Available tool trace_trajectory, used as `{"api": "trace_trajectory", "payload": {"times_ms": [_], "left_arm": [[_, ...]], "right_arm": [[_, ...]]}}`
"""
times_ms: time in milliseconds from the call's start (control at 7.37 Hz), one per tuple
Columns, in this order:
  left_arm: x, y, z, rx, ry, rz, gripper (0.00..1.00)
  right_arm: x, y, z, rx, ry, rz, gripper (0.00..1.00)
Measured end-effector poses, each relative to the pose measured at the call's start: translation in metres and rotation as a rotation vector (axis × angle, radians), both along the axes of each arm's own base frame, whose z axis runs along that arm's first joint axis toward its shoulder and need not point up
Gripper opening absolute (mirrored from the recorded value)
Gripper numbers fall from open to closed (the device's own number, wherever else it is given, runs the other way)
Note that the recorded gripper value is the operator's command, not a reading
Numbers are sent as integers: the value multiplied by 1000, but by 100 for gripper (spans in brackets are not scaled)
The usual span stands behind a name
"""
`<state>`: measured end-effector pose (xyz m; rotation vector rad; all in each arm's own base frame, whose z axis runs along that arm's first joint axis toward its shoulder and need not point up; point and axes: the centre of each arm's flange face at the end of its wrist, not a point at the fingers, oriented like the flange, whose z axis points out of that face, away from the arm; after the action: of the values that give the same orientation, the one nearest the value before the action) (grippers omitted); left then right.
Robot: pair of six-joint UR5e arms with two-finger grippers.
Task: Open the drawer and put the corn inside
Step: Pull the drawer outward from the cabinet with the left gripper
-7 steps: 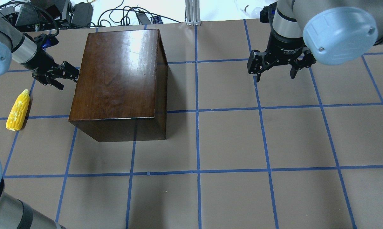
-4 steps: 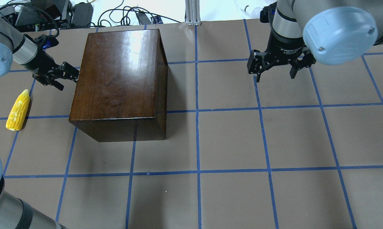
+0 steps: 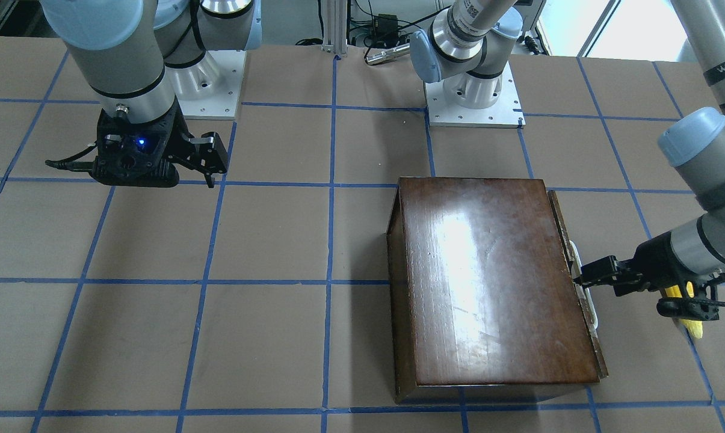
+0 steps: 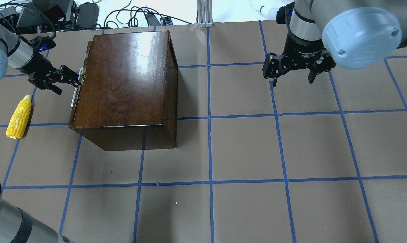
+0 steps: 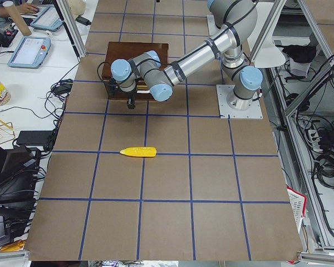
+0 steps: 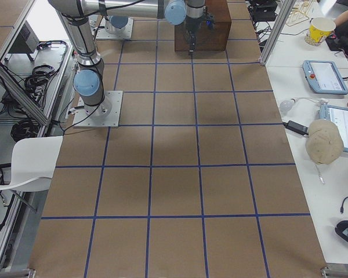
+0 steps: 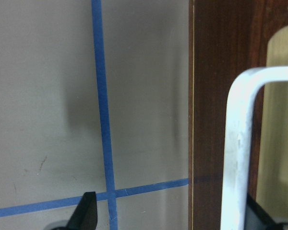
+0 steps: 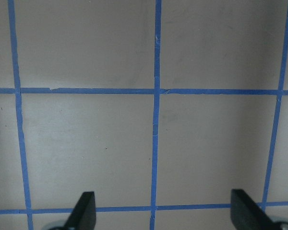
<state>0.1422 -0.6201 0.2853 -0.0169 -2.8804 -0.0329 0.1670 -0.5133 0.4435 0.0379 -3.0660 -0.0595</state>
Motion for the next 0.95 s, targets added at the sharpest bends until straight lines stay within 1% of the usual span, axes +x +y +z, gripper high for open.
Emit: {"api": "trace_trajectory", "payload": {"times_ms": [950], "left_arm": [[42,6,-3,-3,-3,50,100]], "right_arm": [[0,0,0,0,0,0,100]]}}
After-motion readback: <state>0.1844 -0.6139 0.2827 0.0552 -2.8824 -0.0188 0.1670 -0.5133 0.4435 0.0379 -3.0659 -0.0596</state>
